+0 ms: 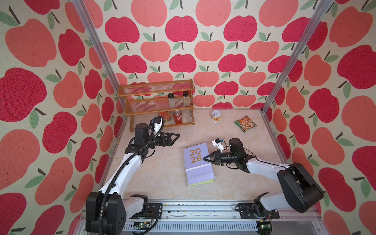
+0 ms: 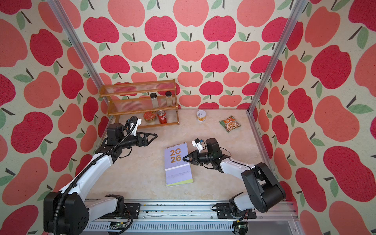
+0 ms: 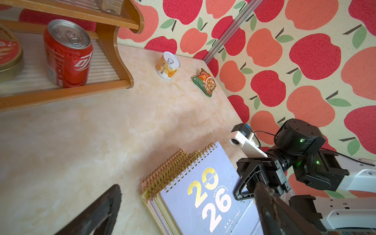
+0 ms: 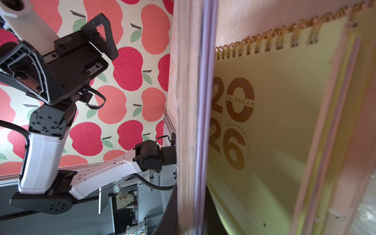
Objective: Stack the calendars
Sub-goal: Place the calendar at the calendar.
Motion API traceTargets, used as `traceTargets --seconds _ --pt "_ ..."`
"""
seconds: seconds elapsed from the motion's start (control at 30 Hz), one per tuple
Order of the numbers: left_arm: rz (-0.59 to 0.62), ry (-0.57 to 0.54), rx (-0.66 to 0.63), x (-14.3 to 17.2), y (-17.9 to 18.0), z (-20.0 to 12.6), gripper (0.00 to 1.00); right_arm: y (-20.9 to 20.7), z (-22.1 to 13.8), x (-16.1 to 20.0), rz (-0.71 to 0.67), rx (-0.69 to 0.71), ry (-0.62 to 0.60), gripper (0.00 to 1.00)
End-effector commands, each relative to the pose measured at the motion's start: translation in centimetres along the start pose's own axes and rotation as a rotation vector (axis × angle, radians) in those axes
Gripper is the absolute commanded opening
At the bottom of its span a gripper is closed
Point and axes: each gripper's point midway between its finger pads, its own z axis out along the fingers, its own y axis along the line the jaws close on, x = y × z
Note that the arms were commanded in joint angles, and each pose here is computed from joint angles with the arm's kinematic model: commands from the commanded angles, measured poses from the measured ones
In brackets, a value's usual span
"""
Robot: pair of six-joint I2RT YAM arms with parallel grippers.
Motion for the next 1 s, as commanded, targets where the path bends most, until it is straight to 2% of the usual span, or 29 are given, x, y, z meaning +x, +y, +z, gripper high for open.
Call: traceTargets --seconds 0.0,0.97 --pt "0.049 -0.009 0.036 -0.8 -1.5 -0.5 1.0 0.9 0.3 -0.2 -0.038 -0.038 -0.008 0.0" --pt "0.063 0.012 0.054 -0.3 -2.1 -0.3 1.0 -1.4 0.8 0.8 -0.005 0.007 -0.005 0.0"
